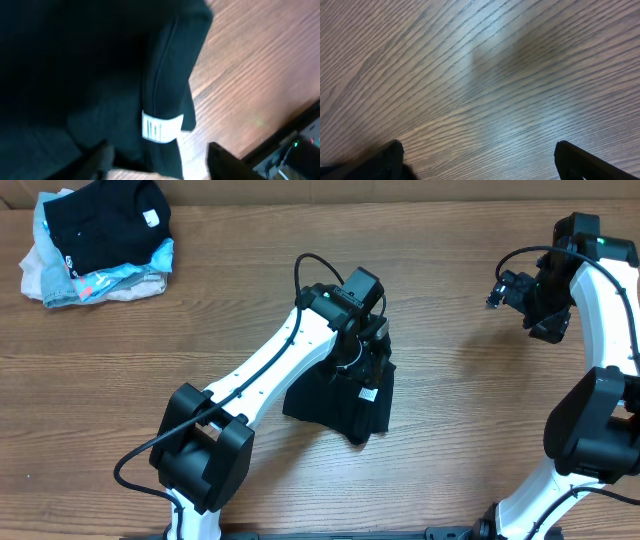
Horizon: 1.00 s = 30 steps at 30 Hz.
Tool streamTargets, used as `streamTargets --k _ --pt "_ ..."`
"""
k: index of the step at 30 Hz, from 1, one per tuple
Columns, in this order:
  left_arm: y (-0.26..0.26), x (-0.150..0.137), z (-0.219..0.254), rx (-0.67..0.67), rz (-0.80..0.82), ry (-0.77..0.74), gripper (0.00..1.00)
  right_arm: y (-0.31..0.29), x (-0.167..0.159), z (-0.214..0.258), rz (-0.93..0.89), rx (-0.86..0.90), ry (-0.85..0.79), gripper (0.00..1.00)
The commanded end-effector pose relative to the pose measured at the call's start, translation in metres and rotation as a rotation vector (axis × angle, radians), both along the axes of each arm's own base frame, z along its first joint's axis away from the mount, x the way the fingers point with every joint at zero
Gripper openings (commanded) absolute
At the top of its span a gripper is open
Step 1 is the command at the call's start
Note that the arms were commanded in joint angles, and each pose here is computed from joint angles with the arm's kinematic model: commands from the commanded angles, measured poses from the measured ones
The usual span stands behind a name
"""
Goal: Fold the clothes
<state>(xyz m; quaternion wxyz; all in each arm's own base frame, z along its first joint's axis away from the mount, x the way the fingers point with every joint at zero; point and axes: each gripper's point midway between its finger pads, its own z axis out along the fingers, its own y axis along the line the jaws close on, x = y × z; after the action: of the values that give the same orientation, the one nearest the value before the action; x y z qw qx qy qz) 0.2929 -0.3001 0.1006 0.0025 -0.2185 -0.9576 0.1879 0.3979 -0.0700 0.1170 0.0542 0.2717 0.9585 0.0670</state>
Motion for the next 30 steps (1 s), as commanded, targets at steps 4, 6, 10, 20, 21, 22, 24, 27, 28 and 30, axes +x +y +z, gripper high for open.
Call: streamTargets --k 4,6,10,20,21,22,24,27,28,30 --pt "-0.015 -0.013 -0.021 -0.027 0.005 0.002 0.68 -0.001 0.006 0.016 -0.002 -0.003 -0.051 1.00" --pt "-0.023 -0.018 -0.028 -0.060 -0.011 0.004 0.67 -0.001 0.006 0.016 -0.002 -0.003 -0.051 1.00" --pt "-0.030 -0.020 -0.039 -0.084 -0.008 -0.006 0.51 -0.001 0.006 0.016 -0.002 -0.003 -0.051 1.00" --pt "-0.043 -0.011 -0.039 -0.151 -0.020 -0.055 0.04 -0.001 0.006 0.016 -0.002 -0.003 -0.051 1.00" --pt "-0.048 -0.012 -0.034 -0.175 -0.027 -0.045 0.04 -0.001 0.006 0.016 -0.002 -0.003 -0.051 1.00" --pt "-0.052 -0.013 -0.029 -0.197 -0.033 -0.037 0.04 -0.001 0.006 0.016 -0.002 -0.003 -0.051 1.00" --pt "-0.061 -0.015 -0.018 -0.241 -0.050 -0.029 0.13 -0.001 0.006 0.016 -0.002 -0.003 -0.051 1.00" --pt "-0.071 -0.015 -0.014 -0.257 -0.070 -0.055 0.82 -0.001 0.006 0.016 -0.002 -0.003 -0.051 1.00" --pt "-0.072 -0.015 -0.015 -0.256 -0.078 -0.067 0.86 -0.001 0.006 0.016 -0.002 -0.003 -0.051 1.00" --pt "-0.076 -0.017 -0.017 -0.260 -0.112 -0.092 0.87 -0.001 0.006 0.016 -0.002 -0.003 -0.051 1.00"
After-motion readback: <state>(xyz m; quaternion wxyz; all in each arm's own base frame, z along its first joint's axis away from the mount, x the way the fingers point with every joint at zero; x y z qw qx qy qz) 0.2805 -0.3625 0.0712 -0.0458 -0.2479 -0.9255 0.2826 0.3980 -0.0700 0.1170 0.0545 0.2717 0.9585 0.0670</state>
